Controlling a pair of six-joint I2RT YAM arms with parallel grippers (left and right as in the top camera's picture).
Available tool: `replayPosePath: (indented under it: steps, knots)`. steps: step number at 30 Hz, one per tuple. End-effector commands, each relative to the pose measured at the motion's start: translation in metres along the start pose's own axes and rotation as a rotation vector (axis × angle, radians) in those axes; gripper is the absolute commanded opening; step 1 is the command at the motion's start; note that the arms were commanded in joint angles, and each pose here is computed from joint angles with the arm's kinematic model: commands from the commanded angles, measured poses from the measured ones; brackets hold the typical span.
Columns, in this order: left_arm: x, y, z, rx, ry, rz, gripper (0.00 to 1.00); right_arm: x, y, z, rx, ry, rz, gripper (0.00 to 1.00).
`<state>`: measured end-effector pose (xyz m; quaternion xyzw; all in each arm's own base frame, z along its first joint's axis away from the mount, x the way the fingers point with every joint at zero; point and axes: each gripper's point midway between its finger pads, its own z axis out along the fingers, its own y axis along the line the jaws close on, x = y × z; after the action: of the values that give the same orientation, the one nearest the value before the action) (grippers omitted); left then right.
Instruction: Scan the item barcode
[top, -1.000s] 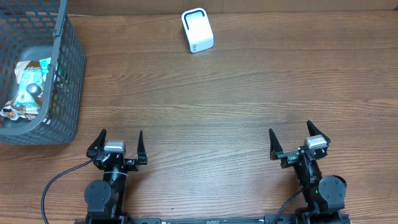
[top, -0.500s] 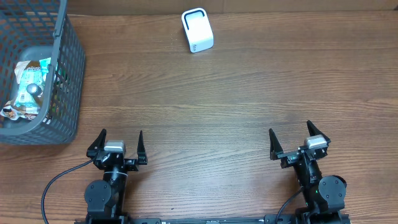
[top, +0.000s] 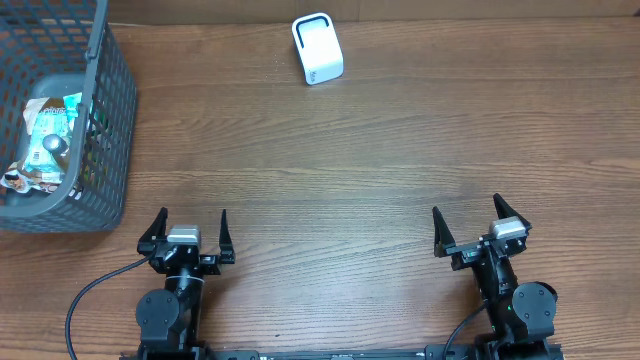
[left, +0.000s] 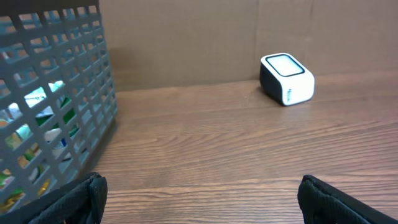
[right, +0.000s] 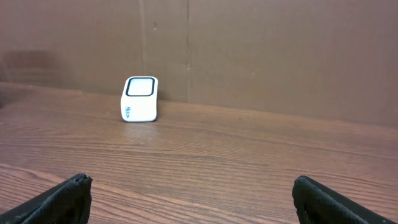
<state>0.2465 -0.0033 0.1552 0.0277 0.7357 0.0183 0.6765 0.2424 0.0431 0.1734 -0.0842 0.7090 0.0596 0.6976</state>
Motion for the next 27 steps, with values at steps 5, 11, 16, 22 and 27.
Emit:
replayPosePath:
  steps: [5,11,16,22,27]
  knots:
    - [-0.009,-0.010,-0.001,0.056,-0.045,0.031,1.00,0.003,-0.002,0.000,0.008,0.000,-0.001,1.00]
    - [-0.028,-0.007,-0.002,0.036,-0.118,0.052,0.99,0.003,-0.001,0.000,0.008,0.001,-0.001,1.00]
    - [-0.059,-0.031,-0.013,0.188,-0.199,0.018,1.00,0.003,-0.001,0.000,0.008,0.001,-0.001,1.00]
    - [-0.128,-0.026,-0.040,0.192,-0.248,-0.046,1.00,0.003,-0.001,0.000,0.008,0.001,-0.001,1.00]
    - [-0.183,-0.022,-0.054,0.196,-0.112,-0.048,1.00,0.003,-0.002,0.000,0.008,0.000,-0.001,1.00]
